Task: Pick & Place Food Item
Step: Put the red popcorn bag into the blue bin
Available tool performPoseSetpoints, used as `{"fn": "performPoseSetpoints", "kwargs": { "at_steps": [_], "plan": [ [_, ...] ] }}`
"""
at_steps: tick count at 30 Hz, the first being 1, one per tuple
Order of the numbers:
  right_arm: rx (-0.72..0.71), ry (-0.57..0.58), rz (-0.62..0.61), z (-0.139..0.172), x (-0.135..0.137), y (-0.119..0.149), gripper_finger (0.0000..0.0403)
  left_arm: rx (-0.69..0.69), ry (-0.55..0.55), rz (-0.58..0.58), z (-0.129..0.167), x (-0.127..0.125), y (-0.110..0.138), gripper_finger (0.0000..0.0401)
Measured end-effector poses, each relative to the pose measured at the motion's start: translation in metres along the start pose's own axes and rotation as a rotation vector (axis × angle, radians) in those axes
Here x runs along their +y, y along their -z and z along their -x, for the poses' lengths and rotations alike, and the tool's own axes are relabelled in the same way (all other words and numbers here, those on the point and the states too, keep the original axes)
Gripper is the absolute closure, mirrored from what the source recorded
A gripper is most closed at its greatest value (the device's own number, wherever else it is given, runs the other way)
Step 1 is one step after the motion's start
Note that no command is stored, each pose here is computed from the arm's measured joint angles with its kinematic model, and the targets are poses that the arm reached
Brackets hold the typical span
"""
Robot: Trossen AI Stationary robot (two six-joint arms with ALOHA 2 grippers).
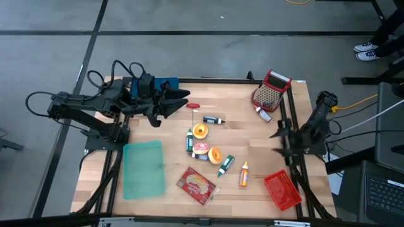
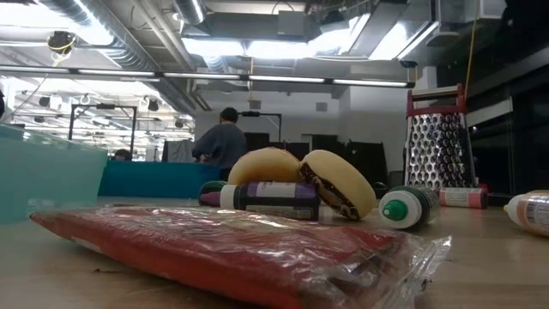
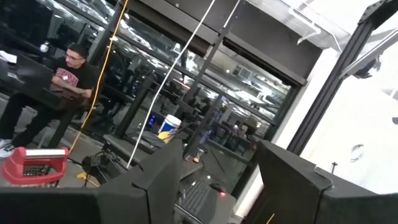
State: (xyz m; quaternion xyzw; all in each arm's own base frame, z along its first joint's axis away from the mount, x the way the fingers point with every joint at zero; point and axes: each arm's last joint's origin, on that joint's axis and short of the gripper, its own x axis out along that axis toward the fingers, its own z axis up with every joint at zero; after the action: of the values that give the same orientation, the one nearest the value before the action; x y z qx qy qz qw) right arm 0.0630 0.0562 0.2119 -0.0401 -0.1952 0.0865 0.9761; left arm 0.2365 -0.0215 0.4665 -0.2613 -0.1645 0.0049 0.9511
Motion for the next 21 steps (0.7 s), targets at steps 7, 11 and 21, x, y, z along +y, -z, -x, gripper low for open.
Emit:
{"fn": "performPoseSetpoints", "kwargs": {
  "at_steps": [7, 11, 21],
  "plan": [
    [-0.319, 0.201, -0.082, -0.001, -0.036, -0.07, 0.0186, 0.001, -0.067, -0.04, -0.009, 0.006, 0.009, 0.0195],
    [-0.241, 0.208, -0.031, -0.014, -0.046, -0.11, 0.0186, 0.026, -0.098, -0.056, -0.019, 0.014, 0.019, 0.0195],
    [-0.012, 0.28, -0.069, -0.085, -0.026, -0.163, 0.0186, 0.094, -0.071, -0.087, -0.033, 0.032, 0.028, 0.0195]
  ]
}}
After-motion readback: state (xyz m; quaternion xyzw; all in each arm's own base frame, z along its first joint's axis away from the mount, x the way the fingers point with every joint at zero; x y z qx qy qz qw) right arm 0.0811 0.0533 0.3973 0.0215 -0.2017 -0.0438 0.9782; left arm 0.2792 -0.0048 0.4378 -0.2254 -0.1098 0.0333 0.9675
